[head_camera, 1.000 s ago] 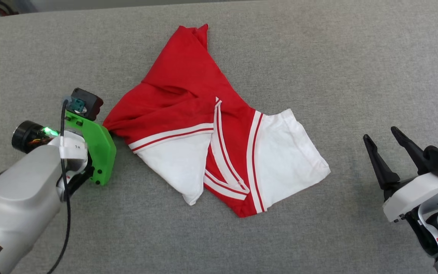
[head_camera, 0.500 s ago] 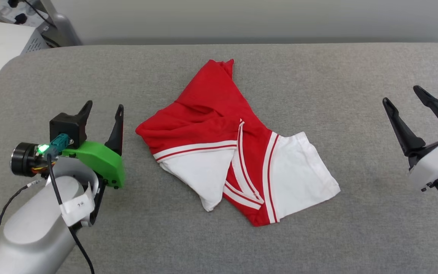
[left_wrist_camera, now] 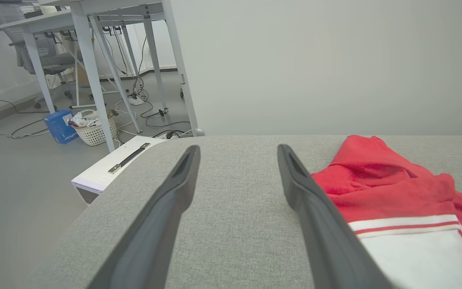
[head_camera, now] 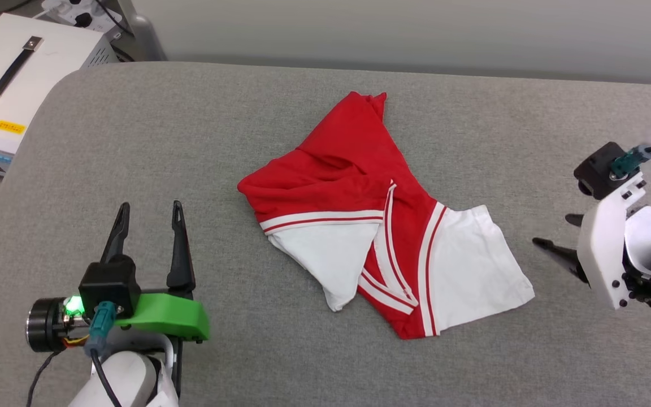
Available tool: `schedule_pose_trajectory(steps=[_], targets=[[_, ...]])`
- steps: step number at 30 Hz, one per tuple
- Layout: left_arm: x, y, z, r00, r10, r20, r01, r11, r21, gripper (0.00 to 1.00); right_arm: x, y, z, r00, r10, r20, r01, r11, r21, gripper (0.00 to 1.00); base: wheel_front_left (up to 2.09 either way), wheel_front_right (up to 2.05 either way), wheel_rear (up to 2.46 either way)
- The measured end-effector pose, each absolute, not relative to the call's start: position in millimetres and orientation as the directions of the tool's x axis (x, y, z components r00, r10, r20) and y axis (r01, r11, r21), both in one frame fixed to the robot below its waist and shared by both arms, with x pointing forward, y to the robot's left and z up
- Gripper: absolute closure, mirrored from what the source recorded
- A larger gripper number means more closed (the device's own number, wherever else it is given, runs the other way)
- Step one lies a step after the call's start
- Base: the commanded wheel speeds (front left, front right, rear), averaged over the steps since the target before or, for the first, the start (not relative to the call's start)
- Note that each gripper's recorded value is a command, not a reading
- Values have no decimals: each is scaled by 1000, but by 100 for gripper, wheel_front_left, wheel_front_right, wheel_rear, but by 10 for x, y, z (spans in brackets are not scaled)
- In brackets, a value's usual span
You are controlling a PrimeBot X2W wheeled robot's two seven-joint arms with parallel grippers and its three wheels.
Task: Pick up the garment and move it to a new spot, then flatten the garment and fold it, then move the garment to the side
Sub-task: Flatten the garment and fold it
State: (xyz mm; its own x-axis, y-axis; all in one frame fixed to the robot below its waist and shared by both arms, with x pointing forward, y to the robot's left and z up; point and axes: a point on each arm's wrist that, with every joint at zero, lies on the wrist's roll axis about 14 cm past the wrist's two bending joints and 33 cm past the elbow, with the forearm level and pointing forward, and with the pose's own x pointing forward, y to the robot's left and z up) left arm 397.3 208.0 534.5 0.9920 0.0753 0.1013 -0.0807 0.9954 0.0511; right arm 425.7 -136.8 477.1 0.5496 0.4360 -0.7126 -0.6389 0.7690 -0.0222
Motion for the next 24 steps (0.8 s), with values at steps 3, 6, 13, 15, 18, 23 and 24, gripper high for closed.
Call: schedule_pose_trajectory(steps=[3, 6, 13, 15, 18, 23, 24], targets=[[3956, 2097, 5304, 988, 113, 101, -116, 993, 26, 0, 4191, -1378, 4509, 468, 402, -787, -646, 763, 5, 0, 0, 0, 0], [3946, 2092, 5243, 988, 124, 94, -127, 992, 19, 0, 4137, -1337, 4247, 401, 387, -830, -648, 761, 42, 0, 0, 0, 0], [3979, 2099, 5087, 989, 133, 65, -134, 991, 10, 0, 4024, -1212, 3679, 293, 379, -878, -628, 768, 122, 0, 0, 0, 0], [3983, 2102, 5044, 990, 132, 56, -133, 991, 15, 0, 4008, -1203, 3591, 281, 377, -882, -629, 767, 127, 0, 0, 0, 0], [3991, 2095, 4999, 991, 125, 47, -126, 992, 25, 0, 4056, -1133, 3582, 304, 404, -863, -642, 756, 127, 98, 0, 0, 0], [3986, 2076, 5007, 992, 113, 54, -114, 993, 28, 0, 4202, -1048, 3789, 409, 472, -781, -643, 756, 120, 100, 0, 0, 0], [3976, 2066, 5014, 993, 108, 56, -109, 994, 31, 0, 4218, -1035, 3849, 429, 487, -761, -639, 759, 125, 100, 0, 0, 0]])
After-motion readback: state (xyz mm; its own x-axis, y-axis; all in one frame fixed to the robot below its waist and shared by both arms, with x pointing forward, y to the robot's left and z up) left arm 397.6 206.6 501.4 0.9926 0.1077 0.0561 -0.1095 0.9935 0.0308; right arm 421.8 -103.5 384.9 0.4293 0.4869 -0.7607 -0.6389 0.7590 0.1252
